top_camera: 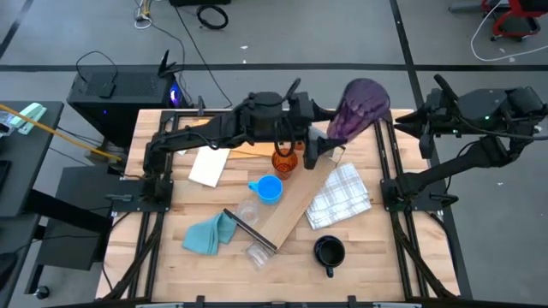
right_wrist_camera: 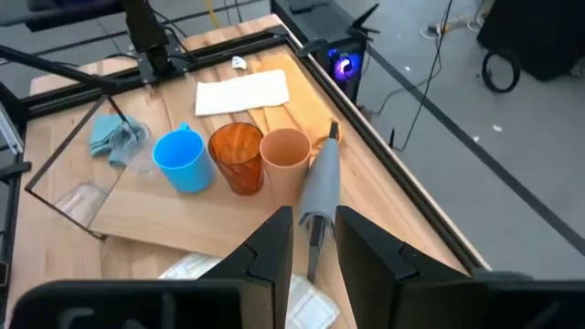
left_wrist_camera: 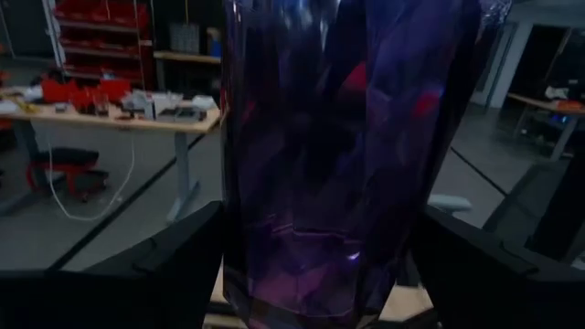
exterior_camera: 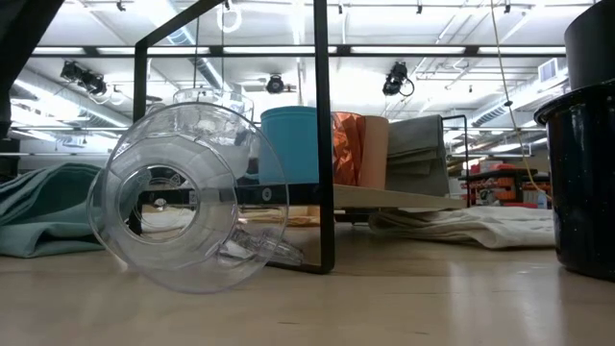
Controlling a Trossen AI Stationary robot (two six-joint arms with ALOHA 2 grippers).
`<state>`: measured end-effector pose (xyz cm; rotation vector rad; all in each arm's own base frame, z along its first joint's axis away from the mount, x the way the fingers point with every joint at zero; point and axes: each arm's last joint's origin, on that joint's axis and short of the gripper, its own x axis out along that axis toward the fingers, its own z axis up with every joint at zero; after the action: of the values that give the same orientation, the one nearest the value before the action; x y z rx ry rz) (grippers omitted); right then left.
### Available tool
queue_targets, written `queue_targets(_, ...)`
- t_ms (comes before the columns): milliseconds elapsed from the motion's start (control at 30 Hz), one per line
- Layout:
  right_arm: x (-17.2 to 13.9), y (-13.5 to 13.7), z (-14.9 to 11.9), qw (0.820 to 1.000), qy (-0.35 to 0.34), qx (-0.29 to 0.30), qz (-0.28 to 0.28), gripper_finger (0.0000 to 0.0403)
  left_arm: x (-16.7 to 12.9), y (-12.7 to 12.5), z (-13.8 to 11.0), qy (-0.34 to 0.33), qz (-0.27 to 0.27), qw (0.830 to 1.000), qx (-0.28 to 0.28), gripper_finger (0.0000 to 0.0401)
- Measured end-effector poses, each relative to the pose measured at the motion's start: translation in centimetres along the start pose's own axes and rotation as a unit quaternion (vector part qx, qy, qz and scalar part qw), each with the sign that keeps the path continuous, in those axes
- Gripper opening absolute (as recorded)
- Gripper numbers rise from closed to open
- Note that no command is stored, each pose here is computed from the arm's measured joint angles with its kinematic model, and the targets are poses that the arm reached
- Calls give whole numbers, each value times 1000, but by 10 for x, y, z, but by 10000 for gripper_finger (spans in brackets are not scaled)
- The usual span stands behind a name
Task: Stack small to large cups/mugs on shelf
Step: Put the violet glass on the shelf
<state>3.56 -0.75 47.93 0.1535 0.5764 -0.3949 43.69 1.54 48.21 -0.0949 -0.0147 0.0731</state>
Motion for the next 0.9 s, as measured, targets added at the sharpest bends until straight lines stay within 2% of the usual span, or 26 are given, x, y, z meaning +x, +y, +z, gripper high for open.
queue_targets(167,4,4,3,1000,5,-26,13,93,2,1,2,-19,6,1000,-19,321)
queue_targets(333,17,14,8,995,33,-93,35,93,1,1,12,-71,8,997,-32,321)
queue_targets(467,33,24,16,990,51,-130,12,109,0,1,15,-86,23,995,-41,321)
queue_targets(533,41,28,19,987,62,-146,3,132,0,2,13,-76,30,996,-44,321)
queue_targets(667,55,31,23,979,84,-175,-55,204,0,1,12,-77,41,995,-45,320)
queue_targets(900,68,25,30,973,91,-147,-152,368,0,0,12,-74,45,995,-45,320)
